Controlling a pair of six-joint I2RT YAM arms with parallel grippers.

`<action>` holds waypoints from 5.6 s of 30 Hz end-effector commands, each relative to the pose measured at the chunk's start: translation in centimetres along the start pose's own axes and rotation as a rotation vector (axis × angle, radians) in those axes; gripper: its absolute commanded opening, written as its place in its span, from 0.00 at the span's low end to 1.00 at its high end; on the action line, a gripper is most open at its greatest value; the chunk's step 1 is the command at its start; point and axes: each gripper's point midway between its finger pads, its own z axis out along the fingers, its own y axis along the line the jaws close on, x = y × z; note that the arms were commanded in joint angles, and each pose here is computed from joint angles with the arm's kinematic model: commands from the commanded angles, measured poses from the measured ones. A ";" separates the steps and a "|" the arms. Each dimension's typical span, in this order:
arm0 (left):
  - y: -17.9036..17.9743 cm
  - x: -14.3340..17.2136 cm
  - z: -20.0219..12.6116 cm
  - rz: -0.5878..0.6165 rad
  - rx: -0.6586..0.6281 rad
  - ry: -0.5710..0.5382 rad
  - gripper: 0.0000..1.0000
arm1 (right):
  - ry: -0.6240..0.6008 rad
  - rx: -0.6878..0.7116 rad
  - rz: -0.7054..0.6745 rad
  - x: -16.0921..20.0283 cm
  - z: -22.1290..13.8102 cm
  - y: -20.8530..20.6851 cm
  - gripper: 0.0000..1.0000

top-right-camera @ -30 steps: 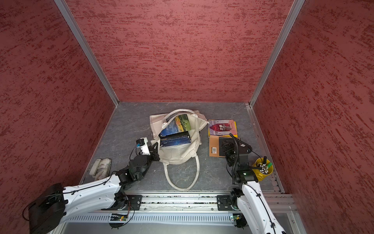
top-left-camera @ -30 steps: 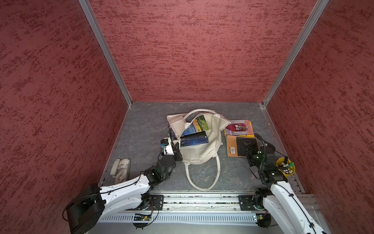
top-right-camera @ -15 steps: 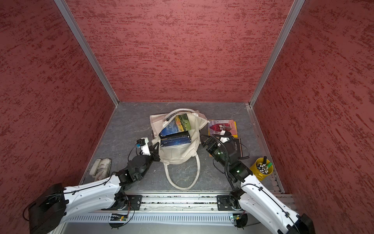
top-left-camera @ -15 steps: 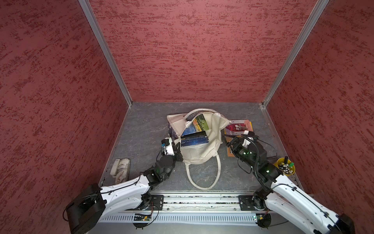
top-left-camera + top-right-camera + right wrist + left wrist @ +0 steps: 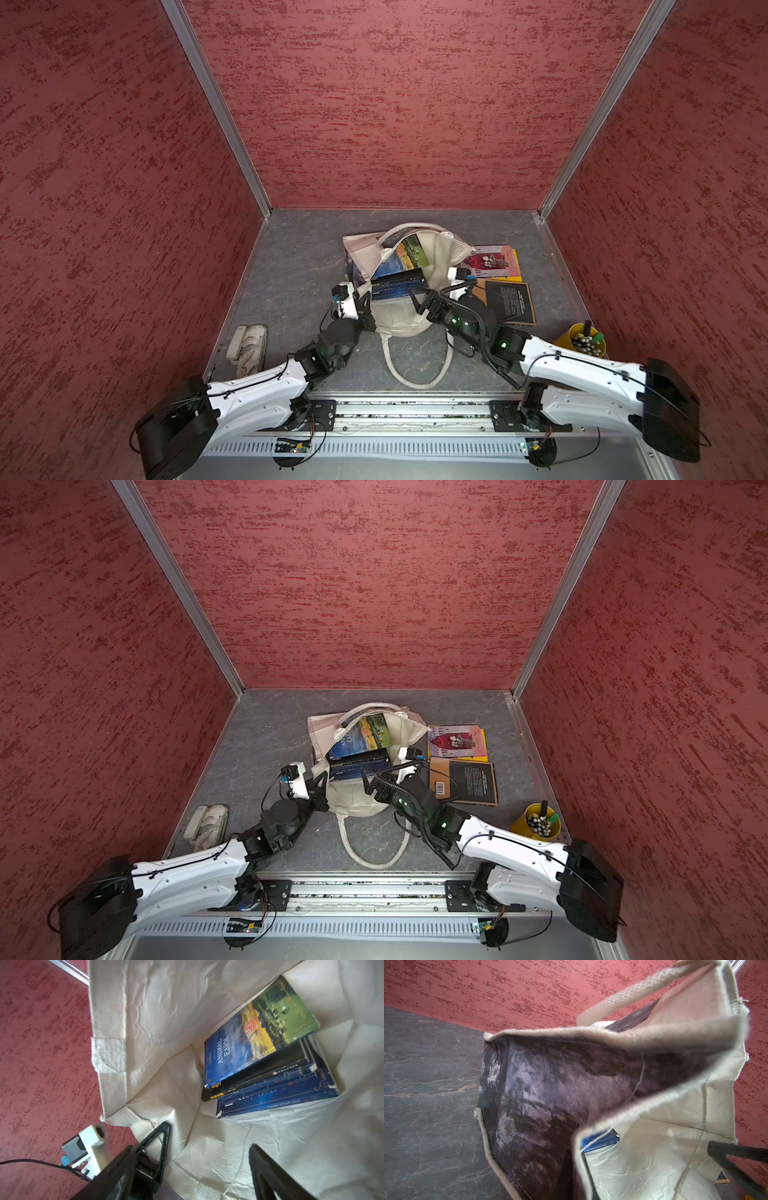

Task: Take out the books from the canvas bag
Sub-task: Pick up the book from the canvas bag, then place the book on the book.

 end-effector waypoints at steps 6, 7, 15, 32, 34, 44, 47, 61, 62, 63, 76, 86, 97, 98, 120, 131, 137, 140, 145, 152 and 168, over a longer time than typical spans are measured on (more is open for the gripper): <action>-1.0 -0.9 0.0 -0.022 0.046 -0.030 0.00 | -0.010 -0.043 0.008 1.2 3.7 2.3 0.80; -0.9 -0.9 0.0 -0.021 0.045 -0.031 0.00 | -0.004 -0.039 0.007 1.5 4.3 2.3 0.80; -0.8 -1.0 -0.2 -0.031 0.047 -0.036 0.00 | -0.006 0.061 0.066 1.7 9.3 -1.4 0.67; -0.9 -0.9 -0.2 -0.032 0.054 -0.030 0.00 | -0.079 0.203 0.117 -1.6 15.4 -7.6 0.53; -0.9 -0.9 -0.2 -0.032 0.054 -0.029 0.00 | -0.069 0.217 0.146 -1.5 15.8 -8.8 0.53; -1.0 -0.9 -0.2 -0.031 0.056 -0.028 0.00 | -0.096 0.245 0.173 -2.3 17.5 -10.4 0.51; -1.0 -0.9 -0.1 -0.030 0.056 -0.027 0.00 | -0.112 0.241 0.166 -3.0 18.1 -10.0 0.45; -1.1 -0.9 -0.1 -0.028 0.057 -0.028 0.00 | -0.216 0.185 0.129 -7.4 18.3 -5.8 0.36; -1.1 -0.9 -0.1 -0.026 0.057 -0.026 0.00 | -0.218 0.185 0.127 -7.4 18.4 -5.8 0.35; -1.1 -0.9 -0.1 -0.026 0.057 -0.027 0.00 | -0.213 0.181 0.127 -7.4 18.7 -5.7 0.36; -1.1 -0.8 -0.1 -0.023 0.057 -0.023 0.00 | -0.208 0.198 0.157 -8.2 21.7 -7.6 0.26; -0.7 -0.8 0.0 -0.029 0.036 -0.024 0.00 | -0.136 0.125 0.103 -7.7 19.5 -5.1 0.00; -0.2 -0.9 0.0 -0.036 0.001 -0.027 0.00 | -0.099 0.085 -0.035 -7.6 14.0 -2.0 0.00; -0.1 -1.0 0.0 -0.037 -0.002 -0.028 0.00 | -0.092 0.084 -0.056 -7.6 13.6 -1.7 0.00; 0.2 -0.9 0.1 -0.040 -0.029 -0.021 0.00 | -0.053 -0.131 -0.298 -8.3 2.5 4.6 0.00; 0.3 -0.9 0.1 -0.040 -0.032 -0.021 0.00 | -0.110 -0.363 -0.327 -8.8 -2.5 8.5 0.00; 0.2 -0.8 0.1 -0.039 -0.031 -0.019 0.00 | -0.192 -0.394 -0.306 -10.3 -4.8 9.3 0.00; 0.2 -0.9 0.1 -0.039 -0.031 -0.020 0.00 | -0.248 -0.412 -0.284 -11.4 -6.2 9.8 0.00; 0.3 -0.9 0.1 -0.039 -0.033 -0.021 0.00 | -0.375 -0.385 -0.240 -13.8 -8.6 9.5 0.00; 0.3 -0.8 0.1 -0.036 -0.035 -0.019 0.00 | -0.513 -0.294 -0.168 -16.5 -10.5 8.1 0.00; 0.5 -1.0 0.1 -0.032 -0.045 -0.026 0.00 | -0.739 -0.002 -0.134 -21.6 -12.4 3.4 0.00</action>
